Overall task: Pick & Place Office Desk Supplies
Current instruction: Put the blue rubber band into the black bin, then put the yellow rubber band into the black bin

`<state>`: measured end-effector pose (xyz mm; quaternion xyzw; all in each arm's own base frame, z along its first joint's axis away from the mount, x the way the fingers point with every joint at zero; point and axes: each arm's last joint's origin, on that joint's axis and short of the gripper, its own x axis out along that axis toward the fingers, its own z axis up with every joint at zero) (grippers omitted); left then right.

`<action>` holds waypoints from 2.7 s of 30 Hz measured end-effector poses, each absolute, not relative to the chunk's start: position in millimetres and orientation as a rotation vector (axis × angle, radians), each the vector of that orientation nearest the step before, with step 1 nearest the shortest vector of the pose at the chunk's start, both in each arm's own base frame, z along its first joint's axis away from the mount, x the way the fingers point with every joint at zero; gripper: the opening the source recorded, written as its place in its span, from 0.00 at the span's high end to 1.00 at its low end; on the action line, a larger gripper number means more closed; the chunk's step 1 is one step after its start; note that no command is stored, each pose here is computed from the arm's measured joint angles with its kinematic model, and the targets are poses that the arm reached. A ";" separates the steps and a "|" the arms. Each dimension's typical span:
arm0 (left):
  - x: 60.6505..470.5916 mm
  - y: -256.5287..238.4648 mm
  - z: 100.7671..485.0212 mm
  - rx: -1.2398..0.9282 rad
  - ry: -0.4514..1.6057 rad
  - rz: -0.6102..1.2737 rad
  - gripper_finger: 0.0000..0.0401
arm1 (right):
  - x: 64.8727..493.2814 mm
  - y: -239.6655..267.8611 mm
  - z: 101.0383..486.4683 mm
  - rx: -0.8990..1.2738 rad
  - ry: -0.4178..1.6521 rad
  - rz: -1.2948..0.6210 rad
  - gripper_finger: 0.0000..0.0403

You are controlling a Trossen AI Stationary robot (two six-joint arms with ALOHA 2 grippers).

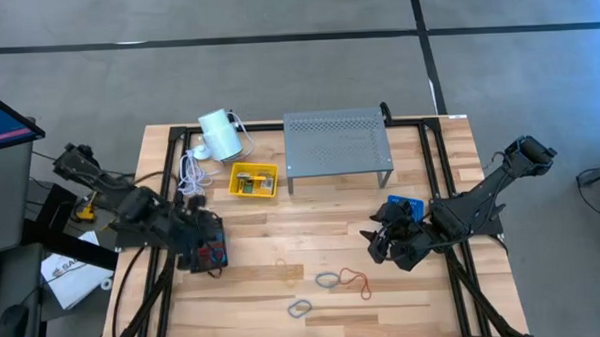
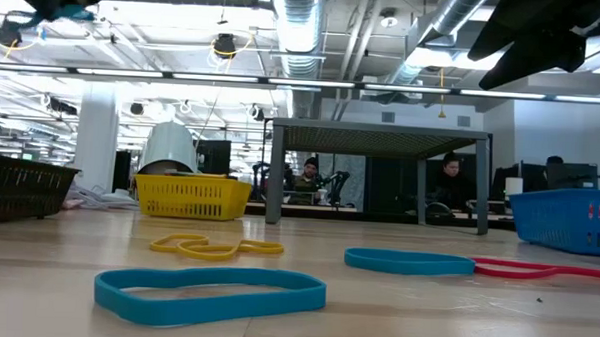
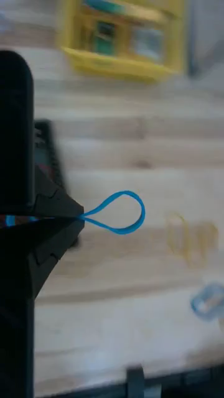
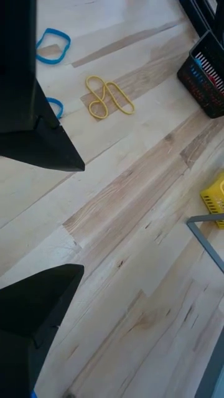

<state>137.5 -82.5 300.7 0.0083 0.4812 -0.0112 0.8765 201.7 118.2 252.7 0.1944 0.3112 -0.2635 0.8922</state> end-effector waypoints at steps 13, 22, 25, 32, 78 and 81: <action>109.3 -66.7 227.0 -0.156 1.151 0.058 1.00 | 201.7 118.2 252.7 0.403 0.646 -0.547 0.37; 102.8 -64.5 194.0 -0.222 1.193 0.041 1.00 | 202.2 118.5 253.0 0.409 0.641 -0.544 0.37; 101.8 -64.2 191.0 -0.222 1.205 0.039 1.00 | 202.2 118.5 253.0 0.409 0.641 -0.544 0.37; 102.8 -64.8 190.9 -0.228 1.195 0.034 1.00 | 202.2 118.5 253.0 0.409 0.641 -0.544 0.37; 106.9 -69.6 187.8 -0.338 1.239 0.059 0.40 | 203.9 119.9 254.2 0.430 0.626 -0.532 0.37; 108.0 -71.1 183.2 -0.328 1.295 0.075 0.42 | 204.1 120.0 254.3 0.432 0.625 -0.531 0.37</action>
